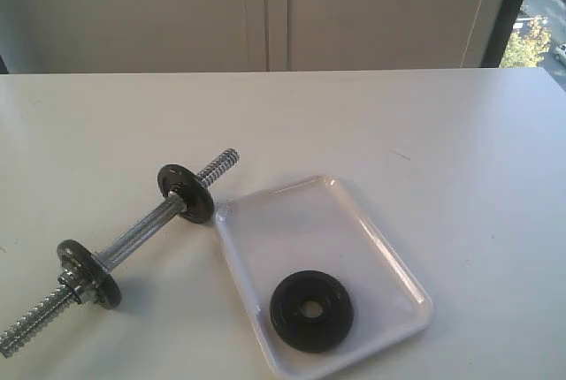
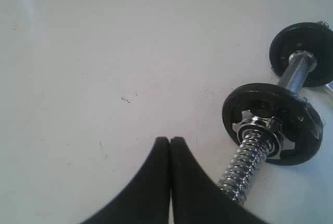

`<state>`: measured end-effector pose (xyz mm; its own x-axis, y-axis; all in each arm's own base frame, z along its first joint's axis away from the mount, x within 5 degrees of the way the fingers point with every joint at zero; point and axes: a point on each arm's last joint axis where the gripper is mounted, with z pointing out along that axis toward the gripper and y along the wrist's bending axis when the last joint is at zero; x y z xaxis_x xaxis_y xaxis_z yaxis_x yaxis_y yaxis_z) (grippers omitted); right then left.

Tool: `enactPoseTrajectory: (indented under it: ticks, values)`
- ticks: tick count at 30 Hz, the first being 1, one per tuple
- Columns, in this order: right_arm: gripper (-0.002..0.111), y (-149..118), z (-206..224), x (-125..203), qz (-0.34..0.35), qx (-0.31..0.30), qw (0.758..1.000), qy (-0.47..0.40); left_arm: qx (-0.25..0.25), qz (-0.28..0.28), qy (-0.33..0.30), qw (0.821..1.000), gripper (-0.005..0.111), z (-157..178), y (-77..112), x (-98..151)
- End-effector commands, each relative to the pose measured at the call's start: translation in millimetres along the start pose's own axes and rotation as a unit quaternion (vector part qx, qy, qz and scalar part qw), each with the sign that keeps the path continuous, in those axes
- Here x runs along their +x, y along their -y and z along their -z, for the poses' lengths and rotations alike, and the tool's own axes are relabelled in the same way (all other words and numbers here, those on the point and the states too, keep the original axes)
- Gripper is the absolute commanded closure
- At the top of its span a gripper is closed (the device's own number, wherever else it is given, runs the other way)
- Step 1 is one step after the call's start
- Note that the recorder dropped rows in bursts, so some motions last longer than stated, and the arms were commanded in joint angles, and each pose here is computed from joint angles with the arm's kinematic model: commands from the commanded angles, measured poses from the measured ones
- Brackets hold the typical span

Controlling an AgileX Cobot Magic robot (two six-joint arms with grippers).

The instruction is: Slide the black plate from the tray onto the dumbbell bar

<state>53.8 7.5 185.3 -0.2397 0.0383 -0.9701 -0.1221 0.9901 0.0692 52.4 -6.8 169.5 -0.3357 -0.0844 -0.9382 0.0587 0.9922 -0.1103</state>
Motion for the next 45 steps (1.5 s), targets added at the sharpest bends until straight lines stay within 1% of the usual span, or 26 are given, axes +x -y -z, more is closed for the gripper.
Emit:
enactPoseTrajectory:
  ticks: [1,17,18,20,21,26,28,40,45]
  values:
    - [0.108,0.0,0.1,0.4,-0.003,0.0,1.0,0.005,-0.001,0.001,0.003,1.0,0.107,0.0,-0.1,0.4]
    - [0.108,0.0,0.1,0.4,-0.003,0.0,1.0,0.005,-0.001,0.002,0.007,1.0,0.107,0.0,-0.1,-0.3]
    - [0.108,0.0,0.1,0.4,-0.003,0.0,1.0,0.005,-0.001,0.004,0.018,1.0,0.107,0.0,-0.2,-2.3]
    - [0.108,0.0,0.1,0.4,-0.003,0.0,1.0,0.005,-0.002,0.004,0.06,0.998,0.107,0.6,-0.3,-10.1]
    - [0.108,0.0,0.1,0.4,-0.003,0.0,1.0,0.005,-0.002,0.004,0.097,0.995,0.107,1.6,-0.4,-16.6]
    - [0.108,0.0,0.1,0.4,-0.003,0.0,1.0,0.005,-0.005,0.001,0.216,0.976,0.107,8.4,-0.8,-37.5]
    - [0.108,0.0,0.1,0.4,-0.003,0.0,1.0,0.005,-0.005,0.001,0.229,0.973,0.107,9.5,-0.9,-39.7]
    - [0.108,0.0,0.1,0.4,-0.003,0.0,1.0,0.005,-0.005,0.001,0.232,0.973,0.107,9.7,-0.9,-40.1]
    - [0.108,0.0,0.1,0.4,-0.003,0.0,1.0,0.005,-0.006,0.002,0.298,0.955,0.107,16.0,-1.1,-50.9]
